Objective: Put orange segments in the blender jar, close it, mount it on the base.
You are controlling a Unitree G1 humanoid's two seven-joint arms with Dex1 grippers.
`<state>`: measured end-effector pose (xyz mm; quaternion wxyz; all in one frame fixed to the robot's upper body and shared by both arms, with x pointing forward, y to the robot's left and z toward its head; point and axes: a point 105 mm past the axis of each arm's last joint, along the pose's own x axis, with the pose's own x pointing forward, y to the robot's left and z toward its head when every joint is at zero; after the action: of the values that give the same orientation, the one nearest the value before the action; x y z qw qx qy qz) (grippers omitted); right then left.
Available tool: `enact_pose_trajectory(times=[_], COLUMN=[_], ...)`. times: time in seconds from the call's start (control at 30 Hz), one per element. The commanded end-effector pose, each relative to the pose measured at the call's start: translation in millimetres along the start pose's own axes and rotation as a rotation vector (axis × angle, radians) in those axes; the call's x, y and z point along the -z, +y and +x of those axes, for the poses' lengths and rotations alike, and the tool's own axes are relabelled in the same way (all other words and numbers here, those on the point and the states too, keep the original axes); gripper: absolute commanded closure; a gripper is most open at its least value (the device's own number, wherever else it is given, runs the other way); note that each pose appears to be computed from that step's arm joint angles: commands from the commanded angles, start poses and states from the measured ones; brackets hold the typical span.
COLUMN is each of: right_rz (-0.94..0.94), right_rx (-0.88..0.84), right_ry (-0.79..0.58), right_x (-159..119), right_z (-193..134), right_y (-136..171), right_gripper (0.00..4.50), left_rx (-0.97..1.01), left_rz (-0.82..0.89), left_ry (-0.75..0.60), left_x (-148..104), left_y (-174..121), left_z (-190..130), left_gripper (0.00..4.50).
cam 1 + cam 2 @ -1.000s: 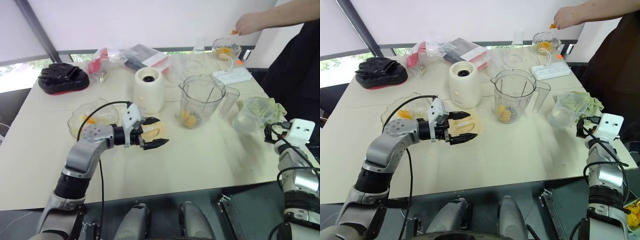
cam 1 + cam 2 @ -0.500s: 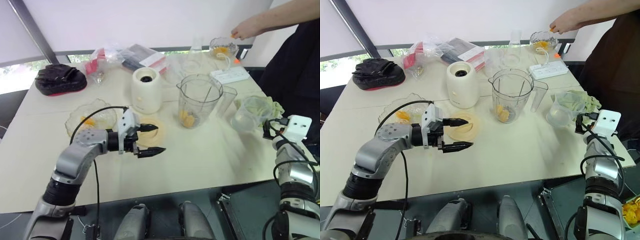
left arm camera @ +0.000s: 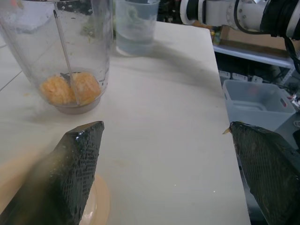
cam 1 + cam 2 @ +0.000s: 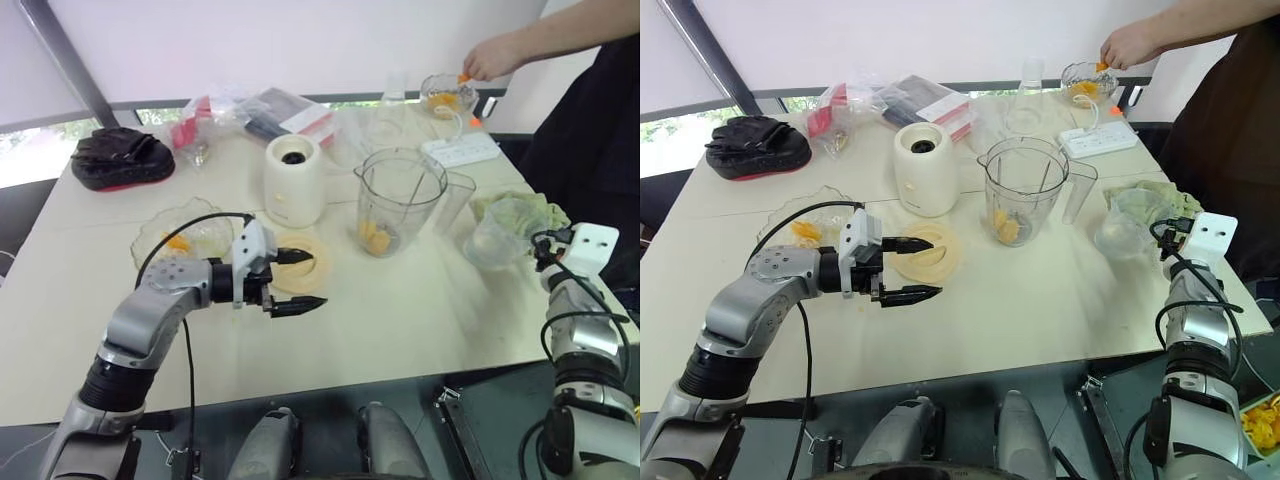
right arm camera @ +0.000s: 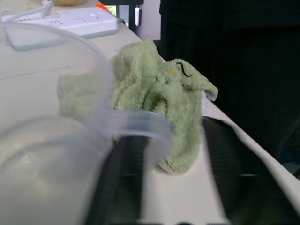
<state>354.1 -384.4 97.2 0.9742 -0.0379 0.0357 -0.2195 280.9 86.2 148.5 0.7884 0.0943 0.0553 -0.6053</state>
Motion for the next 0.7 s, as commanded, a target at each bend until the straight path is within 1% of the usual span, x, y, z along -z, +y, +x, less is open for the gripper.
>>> enact_pose_trajectory(times=[0.03, 0.23, 0.47, 0.63, 0.7], right_rz=[-0.006, 0.009, 0.065, 0.155, 0.186], right_rx=[0.012, 0.008, 0.007, 0.001, -0.002], right_ry=[-0.056, -0.068, -0.142, -0.253, -0.280], right_x=[-15.1, -15.0, -35.4, -75.5, -87.5], right_z=[2.6, 0.7, -4.3, -13.5, -17.1], right_y=[-4.8, -2.7, 5.6, 19.8, 24.8], right_gripper=[4.47, 4.47, 4.47, 4.47, 4.47], left_rx=[0.007, -0.001, -0.005, -0.003, -0.001], left_rz=[0.037, 0.043, 0.050, 0.055, 0.057], left_ry=[-0.007, 0.001, 0.002, 0.004, 0.006], left_x=[-4.9, -3.4, -4.1, -4.4, -3.9], left_y=[-1.8, -0.4, 2.6, 4.4, 4.4], left_z=[0.8, -0.6, -0.9, -0.9, -0.8], left_gripper=[0.00, 0.00, 0.00, 0.00, 0.00])
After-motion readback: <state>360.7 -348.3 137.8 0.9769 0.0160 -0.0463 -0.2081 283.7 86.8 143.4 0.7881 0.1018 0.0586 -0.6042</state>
